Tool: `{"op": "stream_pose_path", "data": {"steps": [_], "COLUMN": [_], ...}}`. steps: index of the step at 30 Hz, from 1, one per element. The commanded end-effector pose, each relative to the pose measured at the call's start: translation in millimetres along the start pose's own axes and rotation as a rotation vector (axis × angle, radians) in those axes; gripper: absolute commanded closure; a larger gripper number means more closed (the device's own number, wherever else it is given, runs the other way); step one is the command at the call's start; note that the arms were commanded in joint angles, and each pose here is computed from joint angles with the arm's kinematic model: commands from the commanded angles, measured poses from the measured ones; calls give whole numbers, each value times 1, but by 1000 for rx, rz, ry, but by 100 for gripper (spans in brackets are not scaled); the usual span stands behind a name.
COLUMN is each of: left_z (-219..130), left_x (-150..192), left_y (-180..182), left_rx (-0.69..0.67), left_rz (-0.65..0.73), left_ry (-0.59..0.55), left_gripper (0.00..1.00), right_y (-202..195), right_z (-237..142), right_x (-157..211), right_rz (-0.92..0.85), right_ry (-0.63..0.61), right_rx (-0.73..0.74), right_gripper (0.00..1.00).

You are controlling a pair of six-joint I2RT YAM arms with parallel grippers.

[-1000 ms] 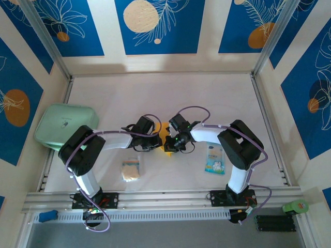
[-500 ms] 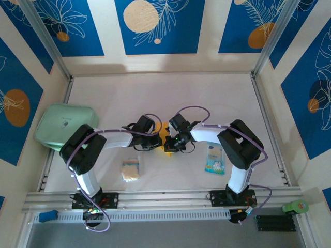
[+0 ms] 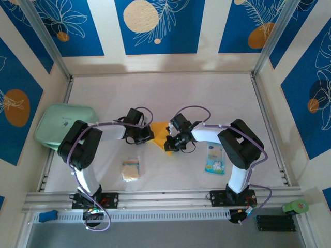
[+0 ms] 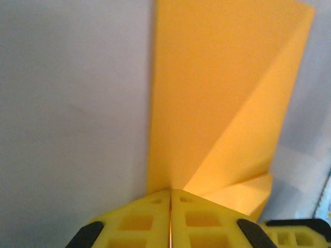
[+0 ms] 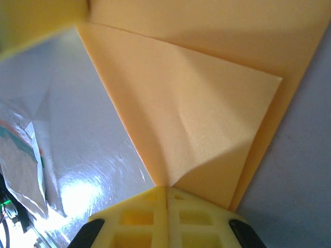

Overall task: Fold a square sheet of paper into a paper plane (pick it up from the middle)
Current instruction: Third fold the triangle at the center of the table.

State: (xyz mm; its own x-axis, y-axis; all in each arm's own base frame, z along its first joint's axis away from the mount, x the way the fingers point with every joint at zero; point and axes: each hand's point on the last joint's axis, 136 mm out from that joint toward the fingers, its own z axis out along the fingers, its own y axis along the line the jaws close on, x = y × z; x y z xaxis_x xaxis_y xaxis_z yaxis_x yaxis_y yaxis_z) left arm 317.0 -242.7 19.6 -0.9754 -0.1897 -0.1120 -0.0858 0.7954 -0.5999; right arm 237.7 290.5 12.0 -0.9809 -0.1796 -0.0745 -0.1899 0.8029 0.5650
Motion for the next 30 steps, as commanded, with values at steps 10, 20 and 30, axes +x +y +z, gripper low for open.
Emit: {"op": "stream_pose_path", "data": {"steps": [10,20,30], "left_z": [-41,-4,8], "left_x": [-6,27,21], "left_y": [-34,-42,-14], "left_rx": [36,30,-82], "left_rz": [50,41,-10], "left_ry": [-105,-23,-32], "left_gripper": [88,89,90], "right_y": [-53,-54,-56], "right_z": [9,12,13], "right_x": [33,35,37], "right_rz": [73,75,78], "right_ry": [135,149,158], "right_rx": [200,197,201], "right_gripper": [99,99,99]}}
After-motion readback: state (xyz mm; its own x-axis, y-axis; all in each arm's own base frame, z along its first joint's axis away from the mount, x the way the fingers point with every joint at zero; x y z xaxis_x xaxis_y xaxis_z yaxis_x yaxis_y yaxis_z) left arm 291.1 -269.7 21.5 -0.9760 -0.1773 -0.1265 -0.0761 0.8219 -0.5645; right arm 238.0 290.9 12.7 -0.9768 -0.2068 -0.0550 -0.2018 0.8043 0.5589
